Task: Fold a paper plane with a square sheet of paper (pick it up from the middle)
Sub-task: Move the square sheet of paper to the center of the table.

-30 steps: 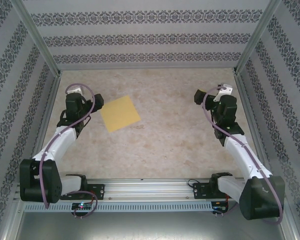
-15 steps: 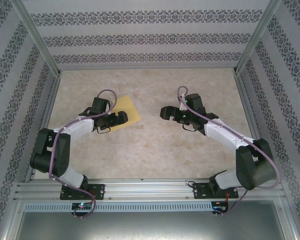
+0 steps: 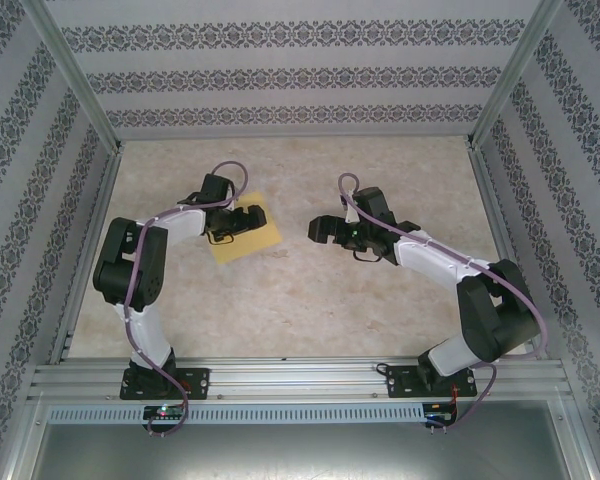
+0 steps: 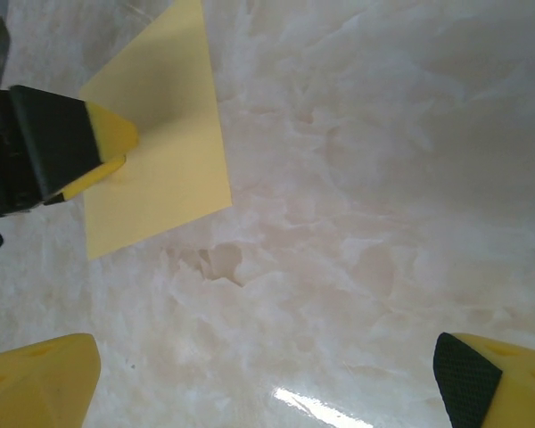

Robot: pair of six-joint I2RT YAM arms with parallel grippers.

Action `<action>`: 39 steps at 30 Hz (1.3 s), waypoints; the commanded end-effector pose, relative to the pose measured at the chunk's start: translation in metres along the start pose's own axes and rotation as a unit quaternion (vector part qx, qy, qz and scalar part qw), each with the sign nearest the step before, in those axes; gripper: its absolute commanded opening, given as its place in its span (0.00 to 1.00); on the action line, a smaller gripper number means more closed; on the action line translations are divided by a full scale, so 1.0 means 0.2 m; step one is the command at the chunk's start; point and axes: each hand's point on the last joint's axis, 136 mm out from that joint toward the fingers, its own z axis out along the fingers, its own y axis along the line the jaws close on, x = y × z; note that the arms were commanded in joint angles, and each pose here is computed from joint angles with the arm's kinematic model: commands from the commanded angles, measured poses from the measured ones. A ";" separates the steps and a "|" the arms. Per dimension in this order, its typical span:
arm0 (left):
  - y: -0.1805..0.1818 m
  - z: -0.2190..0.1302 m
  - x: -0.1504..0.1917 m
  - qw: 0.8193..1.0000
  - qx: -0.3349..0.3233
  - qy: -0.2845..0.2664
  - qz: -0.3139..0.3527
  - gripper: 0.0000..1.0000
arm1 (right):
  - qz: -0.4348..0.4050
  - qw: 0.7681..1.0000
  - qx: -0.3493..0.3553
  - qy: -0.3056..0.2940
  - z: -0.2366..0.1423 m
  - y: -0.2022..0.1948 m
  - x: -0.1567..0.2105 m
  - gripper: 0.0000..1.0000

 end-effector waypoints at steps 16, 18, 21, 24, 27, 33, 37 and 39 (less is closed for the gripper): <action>-0.55 0.07 0.56 0.982 0.114 0.107 0.107 0.99 | 0.063 0.996 0.055 -0.022 -0.11 -0.19 0.00 0.98; -0.57 -0.01 0.49 0.987 0.105 0.060 0.103 1.00 | 0.052 0.998 0.037 -0.015 -0.09 -0.12 -0.01 0.96; -0.46 -0.17 0.37 0.995 0.044 -0.023 0.089 1.00 | 0.031 0.999 0.015 0.001 -0.05 -0.01 -0.02 0.90; -0.26 -0.33 0.30 0.994 -0.021 -0.093 0.047 1.00 | 0.019 0.999 -0.010 0.027 0.04 0.10 -0.01 0.83; -0.09 -0.49 0.28 0.987 -0.043 -0.158 0.000 1.00 | 0.008 0.998 -0.025 0.066 0.18 0.20 0.01 0.74; 0.06 -0.69 0.29 0.975 -0.066 -0.210 -0.020 1.00 | 0.017 0.993 -0.002 0.119 0.39 0.27 0.12 0.65; 0.08 -0.79 0.29 0.966 -0.048 -0.253 -0.019 1.00 | 0.001 0.988 0.023 0.153 0.47 0.25 0.24 0.65; 0.07 -0.82 0.30 0.962 -0.033 -0.272 -0.021 1.00 | 0.005 0.986 0.029 0.161 0.50 0.22 0.28 0.65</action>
